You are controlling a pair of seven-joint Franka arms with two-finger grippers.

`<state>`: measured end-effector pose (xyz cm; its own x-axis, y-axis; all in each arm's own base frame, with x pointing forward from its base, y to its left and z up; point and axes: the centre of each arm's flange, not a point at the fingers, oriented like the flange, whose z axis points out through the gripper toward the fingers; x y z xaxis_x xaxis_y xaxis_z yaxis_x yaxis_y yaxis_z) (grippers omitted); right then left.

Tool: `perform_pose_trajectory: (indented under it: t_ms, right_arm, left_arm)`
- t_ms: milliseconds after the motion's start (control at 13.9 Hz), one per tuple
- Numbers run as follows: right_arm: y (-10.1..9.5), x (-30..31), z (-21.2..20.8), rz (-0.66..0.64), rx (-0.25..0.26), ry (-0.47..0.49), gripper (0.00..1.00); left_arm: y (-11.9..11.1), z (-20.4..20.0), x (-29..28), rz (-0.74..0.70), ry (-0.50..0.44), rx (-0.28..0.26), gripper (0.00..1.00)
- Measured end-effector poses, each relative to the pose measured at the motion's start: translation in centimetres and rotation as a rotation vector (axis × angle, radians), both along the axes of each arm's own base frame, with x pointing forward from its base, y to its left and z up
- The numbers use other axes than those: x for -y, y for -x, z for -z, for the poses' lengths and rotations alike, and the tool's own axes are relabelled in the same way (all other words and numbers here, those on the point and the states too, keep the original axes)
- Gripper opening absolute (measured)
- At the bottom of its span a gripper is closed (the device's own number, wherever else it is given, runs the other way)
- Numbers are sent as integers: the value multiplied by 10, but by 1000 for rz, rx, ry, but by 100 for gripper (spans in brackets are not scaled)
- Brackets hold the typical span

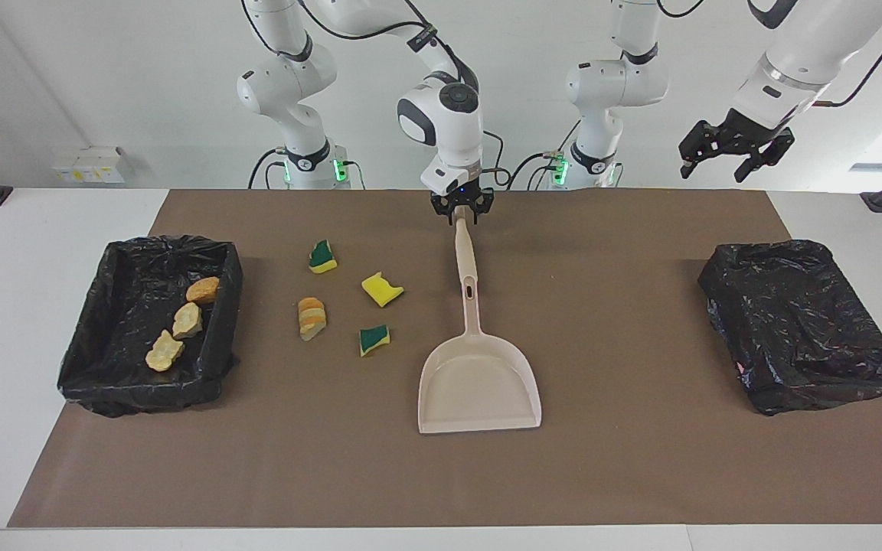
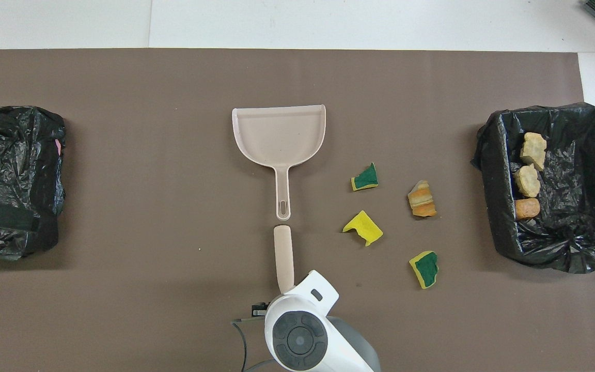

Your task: Sweep and dump trash in bin

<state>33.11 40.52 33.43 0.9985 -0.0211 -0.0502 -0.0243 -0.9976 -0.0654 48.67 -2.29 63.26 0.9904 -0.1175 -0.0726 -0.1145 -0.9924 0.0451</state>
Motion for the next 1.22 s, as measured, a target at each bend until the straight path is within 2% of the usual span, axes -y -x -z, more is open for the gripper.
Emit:
perform_pose_trajectory:
  t_ms: [72,216,431,647,791,1007,1223]
  right_arm:
    - [1,0,1,-1,-5,5,50]
    - [2,2,0,-2,-23,24,26]
    - [-7,9,-22,13,-71,73,25]
    - [-34,45,-65,83,-93,95,25]
    - [-49,78,-91,132,-100,101,25]
    - [-70,124,-116,227,-92,95,25]
    - [-98,187,-112,366,-147,121,25]
  left_arm:
    - [0,0,0,0,0,0,100]
    - [0,0,0,0,0,0,100]
    - [0,0,0,0,0,0,100]
    - [-1,0,0,0,0,9,100]
    - [-10,1,4,3,2,58,100]
    - [-38,20,33,8,8,141,100]
    - [-75,65,109,-49,60,222,100]
